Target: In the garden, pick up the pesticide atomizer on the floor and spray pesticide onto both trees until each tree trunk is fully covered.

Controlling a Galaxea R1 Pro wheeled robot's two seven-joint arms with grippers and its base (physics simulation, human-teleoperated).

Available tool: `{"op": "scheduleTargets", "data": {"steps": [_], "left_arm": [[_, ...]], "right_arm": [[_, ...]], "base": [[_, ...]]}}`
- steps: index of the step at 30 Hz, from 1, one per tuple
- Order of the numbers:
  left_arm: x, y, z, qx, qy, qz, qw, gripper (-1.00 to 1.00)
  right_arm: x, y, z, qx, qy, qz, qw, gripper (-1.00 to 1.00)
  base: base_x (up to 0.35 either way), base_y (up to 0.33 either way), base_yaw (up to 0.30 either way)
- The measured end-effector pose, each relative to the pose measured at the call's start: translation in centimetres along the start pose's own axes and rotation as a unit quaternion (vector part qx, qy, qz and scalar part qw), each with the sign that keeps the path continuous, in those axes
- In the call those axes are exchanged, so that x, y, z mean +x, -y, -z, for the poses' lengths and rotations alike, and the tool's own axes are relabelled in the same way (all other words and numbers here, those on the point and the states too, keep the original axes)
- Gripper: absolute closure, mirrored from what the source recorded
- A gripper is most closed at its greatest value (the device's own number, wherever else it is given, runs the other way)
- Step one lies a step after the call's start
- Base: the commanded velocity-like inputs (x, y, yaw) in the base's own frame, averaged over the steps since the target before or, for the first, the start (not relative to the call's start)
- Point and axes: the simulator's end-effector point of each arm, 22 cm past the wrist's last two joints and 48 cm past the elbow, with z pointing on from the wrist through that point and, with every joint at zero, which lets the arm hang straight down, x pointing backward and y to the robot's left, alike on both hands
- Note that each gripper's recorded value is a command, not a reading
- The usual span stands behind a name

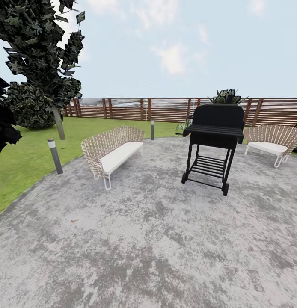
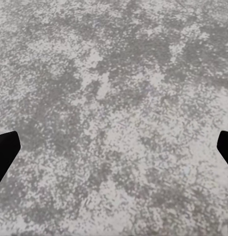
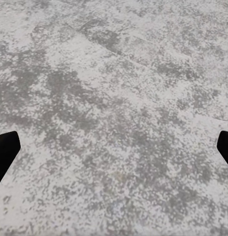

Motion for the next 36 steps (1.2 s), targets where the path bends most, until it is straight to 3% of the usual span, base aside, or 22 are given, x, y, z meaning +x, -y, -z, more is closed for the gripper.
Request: {"op": "scheduleTargets", "data": {"steps": [36], "left_arm": [[4.8,0.6,-4.6,0.0,0.0,-0.001,1.0,-1.0]], "right_arm": [[5.5,-0.5,-3.7,-0.001,0.0,0.001,1.0,-1.0]], "base": [[0.0,0.0,0.0]]}}
